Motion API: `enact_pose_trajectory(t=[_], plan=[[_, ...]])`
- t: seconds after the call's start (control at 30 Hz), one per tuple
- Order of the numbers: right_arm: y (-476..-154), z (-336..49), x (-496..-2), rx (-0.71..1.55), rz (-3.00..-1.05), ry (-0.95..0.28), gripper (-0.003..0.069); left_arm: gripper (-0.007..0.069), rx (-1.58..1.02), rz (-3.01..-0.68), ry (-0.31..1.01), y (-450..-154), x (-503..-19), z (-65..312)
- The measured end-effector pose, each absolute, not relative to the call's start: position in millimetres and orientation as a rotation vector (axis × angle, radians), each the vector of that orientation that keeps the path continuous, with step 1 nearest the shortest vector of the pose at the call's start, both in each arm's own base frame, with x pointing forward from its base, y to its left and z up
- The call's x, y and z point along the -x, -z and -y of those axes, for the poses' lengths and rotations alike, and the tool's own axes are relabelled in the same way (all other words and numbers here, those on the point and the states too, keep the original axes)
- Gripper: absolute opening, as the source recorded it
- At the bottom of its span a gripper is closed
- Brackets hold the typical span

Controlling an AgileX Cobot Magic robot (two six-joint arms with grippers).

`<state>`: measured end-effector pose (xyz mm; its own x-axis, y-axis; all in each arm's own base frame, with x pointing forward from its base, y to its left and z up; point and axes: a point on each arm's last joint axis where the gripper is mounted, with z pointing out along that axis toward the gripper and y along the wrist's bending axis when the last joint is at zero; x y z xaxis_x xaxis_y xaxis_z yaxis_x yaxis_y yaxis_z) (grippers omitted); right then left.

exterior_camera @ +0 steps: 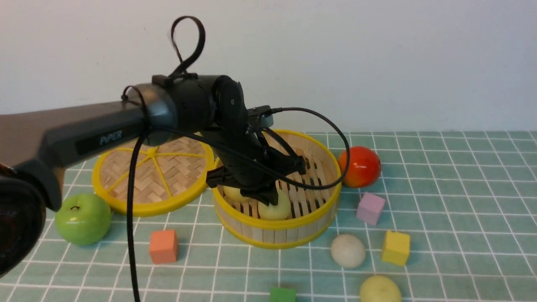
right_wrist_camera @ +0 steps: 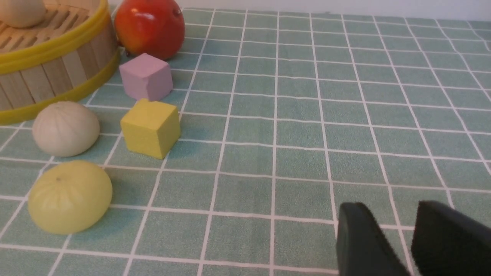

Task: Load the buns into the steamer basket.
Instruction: Use the left arm to put the steamed stuffed bun into the steamer

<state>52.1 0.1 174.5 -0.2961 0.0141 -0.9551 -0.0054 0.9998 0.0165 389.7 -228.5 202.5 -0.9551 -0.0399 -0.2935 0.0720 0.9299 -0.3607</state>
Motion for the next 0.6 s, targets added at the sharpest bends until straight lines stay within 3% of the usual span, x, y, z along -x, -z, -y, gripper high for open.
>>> enact_pose_trajectory(t=[0.23,0.53,0.6], plan=[[-174.5,-0.1,-52.1,-0.006,-1.871,-0.019,0.024,0.008,-0.02,-2.783,0.538,-199.1,-392.0,229.5],[-174.5,-0.1,-52.1,-0.006,-1.871,-0.019,0.024,0.0418,-0.088,-2.845,0.47,-212.9,-390.0,227.2],[-174.5,-0.1,-52.1,-0.006,-1.871,-0.019,0.024,0.0463,-0.113,-2.864,0.443,-223.3,-385.6,224.0]])
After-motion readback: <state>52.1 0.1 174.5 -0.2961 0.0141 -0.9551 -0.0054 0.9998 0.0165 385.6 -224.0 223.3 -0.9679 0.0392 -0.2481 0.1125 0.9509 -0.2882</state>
